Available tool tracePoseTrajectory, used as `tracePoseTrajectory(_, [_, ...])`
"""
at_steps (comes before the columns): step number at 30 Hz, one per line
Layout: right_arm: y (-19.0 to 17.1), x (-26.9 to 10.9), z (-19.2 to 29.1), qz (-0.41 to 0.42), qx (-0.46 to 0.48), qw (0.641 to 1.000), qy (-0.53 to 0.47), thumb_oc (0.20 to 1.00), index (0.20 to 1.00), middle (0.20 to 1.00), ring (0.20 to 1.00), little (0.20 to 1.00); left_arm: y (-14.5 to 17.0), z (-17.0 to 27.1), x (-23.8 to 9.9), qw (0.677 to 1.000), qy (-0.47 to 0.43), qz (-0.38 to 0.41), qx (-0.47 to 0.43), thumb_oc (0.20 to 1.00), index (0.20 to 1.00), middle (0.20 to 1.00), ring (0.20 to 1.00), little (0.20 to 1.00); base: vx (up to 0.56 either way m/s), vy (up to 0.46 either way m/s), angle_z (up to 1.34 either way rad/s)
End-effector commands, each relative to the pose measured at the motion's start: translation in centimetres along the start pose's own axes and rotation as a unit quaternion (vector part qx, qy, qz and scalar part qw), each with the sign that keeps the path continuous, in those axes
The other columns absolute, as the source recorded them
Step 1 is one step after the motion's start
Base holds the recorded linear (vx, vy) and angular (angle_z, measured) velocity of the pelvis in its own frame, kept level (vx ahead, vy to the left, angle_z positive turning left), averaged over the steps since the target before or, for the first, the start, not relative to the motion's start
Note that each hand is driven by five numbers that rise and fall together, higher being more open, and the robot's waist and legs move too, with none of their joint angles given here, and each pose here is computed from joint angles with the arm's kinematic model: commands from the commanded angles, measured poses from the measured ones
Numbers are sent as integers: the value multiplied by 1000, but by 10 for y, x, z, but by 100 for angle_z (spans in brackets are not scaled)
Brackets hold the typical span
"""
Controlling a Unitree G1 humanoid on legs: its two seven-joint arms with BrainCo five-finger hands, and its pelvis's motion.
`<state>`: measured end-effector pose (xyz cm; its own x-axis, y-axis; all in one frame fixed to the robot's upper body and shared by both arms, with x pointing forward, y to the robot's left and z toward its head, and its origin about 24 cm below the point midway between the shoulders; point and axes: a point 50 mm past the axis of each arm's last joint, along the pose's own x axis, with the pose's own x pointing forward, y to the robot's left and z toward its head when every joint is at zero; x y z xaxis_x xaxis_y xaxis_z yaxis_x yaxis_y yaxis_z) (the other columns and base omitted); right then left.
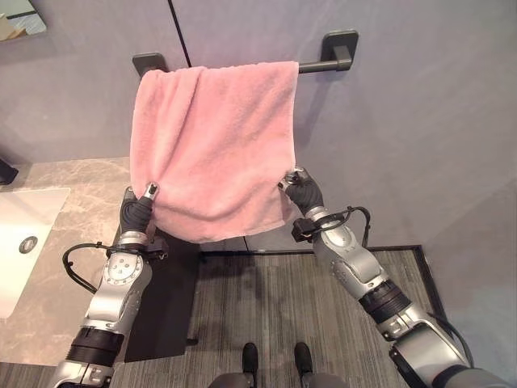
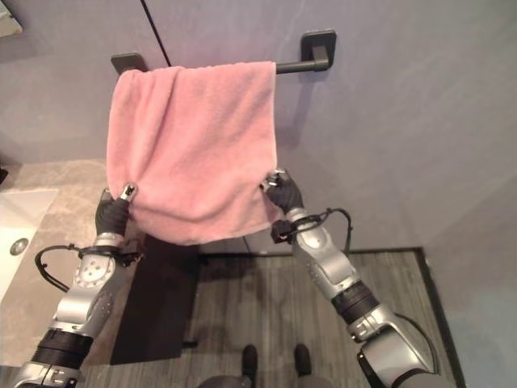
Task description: Put brush and paste in cup on sink, flatten towel.
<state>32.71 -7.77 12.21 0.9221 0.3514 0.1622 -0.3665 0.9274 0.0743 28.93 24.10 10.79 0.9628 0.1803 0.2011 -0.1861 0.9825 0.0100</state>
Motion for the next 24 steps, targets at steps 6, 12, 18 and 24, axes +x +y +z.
tracePoseTrajectory(6, [9, 16, 27, 8, -2, 998, -56, 404, 404, 404, 404, 404, 5, 27, 21, 997, -63, -6, 55, 473, 473, 473, 473, 473, 47, 18, 4])
tracePoseTrajectory(12, [4, 12, 23, -8, -15, 998, -53, 1000, 1000, 1000, 1000, 1000, 5, 19, 18, 996, -47, -4, 72, 1000, 1000, 1000, 1000, 1000, 62, 1, -2])
tracePoseTrajectory(18, [-19, 5, 14, -41, -58, 997, -29, 1000, 1000, 1000, 1000, 1000, 11, 5, 7, 993, -7, -29, 111, 1000, 1000, 1000, 1000, 1000, 28, -14, -1])
tracePoseTrajectory(24, [-45, -11, 2, -85, -69, 994, -3, 1000, 1000, 1000, 1000, 1000, 30, -23, -13, 987, 65, -29, 144, 1000, 1000, 1000, 1000, 1000, -44, -18, -8])
